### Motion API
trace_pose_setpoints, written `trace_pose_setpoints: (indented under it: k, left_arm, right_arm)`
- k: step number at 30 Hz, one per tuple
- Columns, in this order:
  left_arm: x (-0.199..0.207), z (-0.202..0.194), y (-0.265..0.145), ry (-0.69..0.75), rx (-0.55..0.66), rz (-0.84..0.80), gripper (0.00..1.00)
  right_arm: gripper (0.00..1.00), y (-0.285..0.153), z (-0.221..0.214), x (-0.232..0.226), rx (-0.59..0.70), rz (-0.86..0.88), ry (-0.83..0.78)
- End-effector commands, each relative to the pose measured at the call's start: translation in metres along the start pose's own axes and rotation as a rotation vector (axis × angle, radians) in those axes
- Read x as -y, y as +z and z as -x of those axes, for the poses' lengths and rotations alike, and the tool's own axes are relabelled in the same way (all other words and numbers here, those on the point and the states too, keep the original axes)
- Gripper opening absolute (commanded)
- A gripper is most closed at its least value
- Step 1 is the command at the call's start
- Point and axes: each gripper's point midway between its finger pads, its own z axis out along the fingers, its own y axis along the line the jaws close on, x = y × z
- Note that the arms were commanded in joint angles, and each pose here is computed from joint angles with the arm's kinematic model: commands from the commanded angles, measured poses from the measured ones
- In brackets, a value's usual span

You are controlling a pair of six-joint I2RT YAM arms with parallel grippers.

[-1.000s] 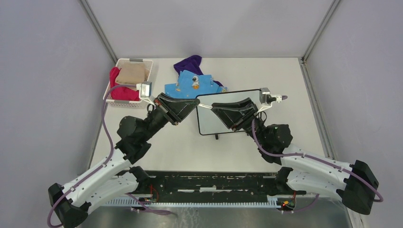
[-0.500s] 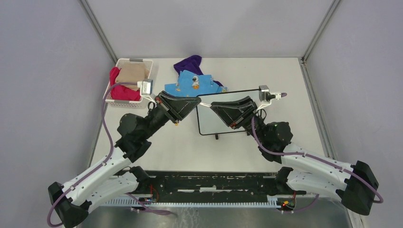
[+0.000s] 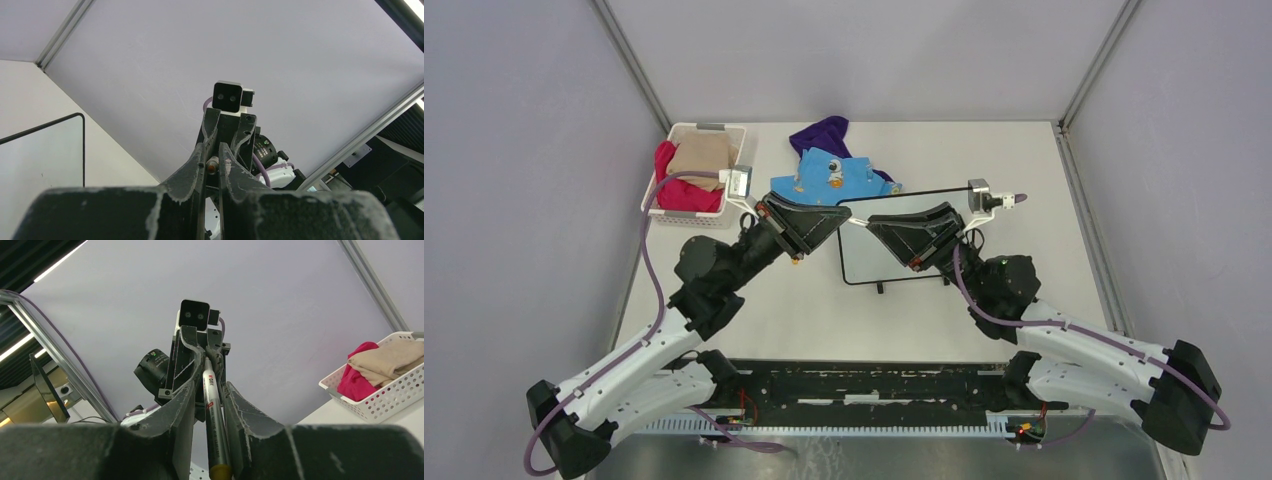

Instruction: Write a sentence on the whiteboard

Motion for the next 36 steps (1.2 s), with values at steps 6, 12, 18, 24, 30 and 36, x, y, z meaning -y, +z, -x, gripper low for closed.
trace_pose_setpoints:
  k: [6, 12, 18, 24, 30, 36]
  left_arm:
    - [0.0066, 0.0029, 0.0021, 0.016, -0.002, -0.015, 0.02]
    - [0.0055, 0.0039, 0.0025, 0.017, 0.001, -0.007, 0.02]
    - [0.0067, 0.0053, 0.0037, 0.024, -0.001, -0.005, 0.03]
    - [0.0064, 0.0046, 0.0031, 0.033, -0.009, 0.001, 0.15]
    - [0.0104, 0.0039, 0.0029, 0.044, -0.02, -0.016, 0.43]
    - [0.0149, -0.0022, 0.0068, 0.035, -0.053, -0.054, 0.38]
  right_arm:
    - [0.22, 0.0044, 0.028, -0.0348, 0.075, 0.117, 0.004]
    - [0.11, 0.0041, 0.0256, -0.0361, 0.064, 0.128, 0.007]
    - [0.0, 0.0019, 0.0242, -0.0371, 0.058, 0.135, 0.006]
    - [0.0, 0.0014, 0.0246, -0.0367, 0.044, 0.121, -0.044]
    - [0.0, -0.0009, 0.0233, -0.0296, 0.025, 0.079, -0.097]
    - [0.0, -0.0013, 0.0214, -0.031, 0.018, 0.09, -0.097]
